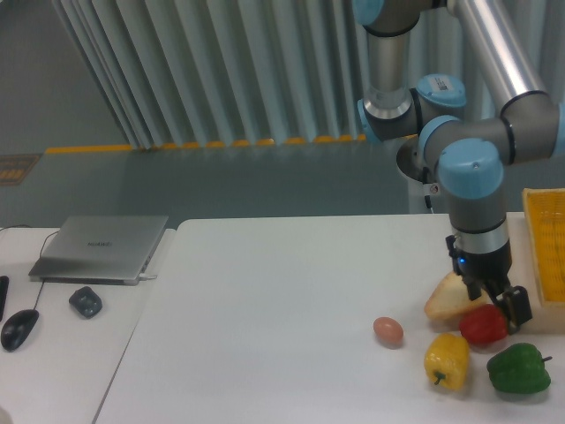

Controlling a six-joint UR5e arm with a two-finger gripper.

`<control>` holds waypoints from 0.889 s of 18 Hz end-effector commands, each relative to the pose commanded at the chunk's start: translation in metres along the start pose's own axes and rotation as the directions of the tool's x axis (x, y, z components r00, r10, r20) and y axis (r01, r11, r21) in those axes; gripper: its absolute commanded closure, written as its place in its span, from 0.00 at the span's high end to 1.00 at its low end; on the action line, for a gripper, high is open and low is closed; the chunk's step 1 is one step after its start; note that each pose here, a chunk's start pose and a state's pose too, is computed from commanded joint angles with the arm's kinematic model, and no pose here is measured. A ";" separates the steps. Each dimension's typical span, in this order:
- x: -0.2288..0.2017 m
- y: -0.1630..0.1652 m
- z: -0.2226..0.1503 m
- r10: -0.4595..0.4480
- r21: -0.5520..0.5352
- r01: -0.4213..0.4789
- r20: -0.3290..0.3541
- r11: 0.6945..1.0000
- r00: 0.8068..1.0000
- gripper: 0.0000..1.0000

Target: Place the yellow pepper on the table

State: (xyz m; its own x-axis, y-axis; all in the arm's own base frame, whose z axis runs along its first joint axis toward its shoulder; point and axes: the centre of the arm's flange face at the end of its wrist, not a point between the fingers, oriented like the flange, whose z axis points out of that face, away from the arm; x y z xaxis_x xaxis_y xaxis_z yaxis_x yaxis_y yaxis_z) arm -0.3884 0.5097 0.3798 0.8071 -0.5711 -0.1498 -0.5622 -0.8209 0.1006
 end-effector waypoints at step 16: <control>0.005 0.120 -0.014 0.212 0.159 -0.201 -0.055 0.967 0.976 1.00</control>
State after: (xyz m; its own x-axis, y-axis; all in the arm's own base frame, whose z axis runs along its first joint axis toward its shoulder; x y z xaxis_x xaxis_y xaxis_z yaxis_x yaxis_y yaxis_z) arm -0.4489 0.4080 0.4048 0.6787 -0.7311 -0.0706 -0.7340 -0.6786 -0.0288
